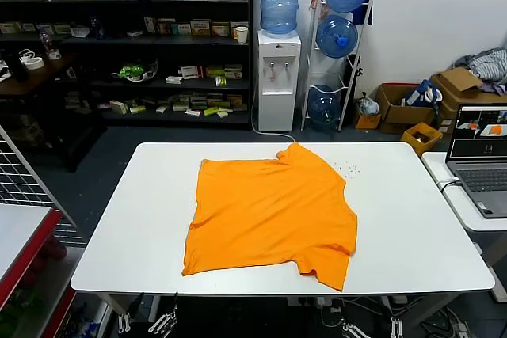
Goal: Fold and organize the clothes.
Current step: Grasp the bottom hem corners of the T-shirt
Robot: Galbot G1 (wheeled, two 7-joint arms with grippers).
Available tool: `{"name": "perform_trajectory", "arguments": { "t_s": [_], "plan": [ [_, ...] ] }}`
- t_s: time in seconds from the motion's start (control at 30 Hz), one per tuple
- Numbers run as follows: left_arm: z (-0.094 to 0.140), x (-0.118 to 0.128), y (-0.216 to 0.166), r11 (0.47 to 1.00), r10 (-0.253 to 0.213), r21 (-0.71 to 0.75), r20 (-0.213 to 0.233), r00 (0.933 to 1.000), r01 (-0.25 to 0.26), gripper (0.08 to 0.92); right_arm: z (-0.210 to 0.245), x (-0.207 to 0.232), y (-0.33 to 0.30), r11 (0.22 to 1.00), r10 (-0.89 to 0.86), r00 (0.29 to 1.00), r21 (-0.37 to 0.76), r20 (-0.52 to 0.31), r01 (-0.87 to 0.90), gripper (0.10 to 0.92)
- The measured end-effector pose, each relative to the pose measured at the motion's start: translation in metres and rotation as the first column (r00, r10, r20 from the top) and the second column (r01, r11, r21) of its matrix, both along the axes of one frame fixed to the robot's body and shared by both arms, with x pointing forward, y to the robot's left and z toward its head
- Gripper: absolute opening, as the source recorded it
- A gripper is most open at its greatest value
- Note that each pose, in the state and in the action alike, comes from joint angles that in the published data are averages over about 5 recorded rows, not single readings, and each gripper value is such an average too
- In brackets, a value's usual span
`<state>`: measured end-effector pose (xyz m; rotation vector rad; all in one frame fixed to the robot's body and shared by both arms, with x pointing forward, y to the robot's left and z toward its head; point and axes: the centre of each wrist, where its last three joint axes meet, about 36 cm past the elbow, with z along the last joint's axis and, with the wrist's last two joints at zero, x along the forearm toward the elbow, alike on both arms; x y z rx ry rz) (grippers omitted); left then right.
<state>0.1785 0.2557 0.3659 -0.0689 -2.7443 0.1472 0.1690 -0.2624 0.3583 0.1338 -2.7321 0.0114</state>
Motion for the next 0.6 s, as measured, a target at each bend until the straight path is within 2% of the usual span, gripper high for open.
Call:
{"name": "perform_trajectory", "arguments": {
  "t_s": [0.23, 0.43, 0.6],
  "plan": [
    [-0.003, 0.011, -0.001, 1.000, -0.011, -0.007, 0.002, 0.9999, 0.011, 0.823, -0.003, 0.018, 0.004, 1.000, -0.010, 1.000, 0.004, 0.015, 0.009, 0.823],
    [-0.016, 0.039, -0.005, 1.000, -0.003, -0.021, 0.005, 1.0000, 0.003, 0.823, -0.012, 0.049, 0.009, 1.000, -0.027, 1.000, 0.013, 0.014, 0.027, 0.823],
    [-0.031, 0.063, -0.010, 1.000, -0.003, -0.027, -0.016, 0.9999, 0.003, 0.823, -0.024, 0.070, 0.014, 0.999, -0.033, 0.999, 0.023, -0.015, 0.034, 0.823]
  ]
}}
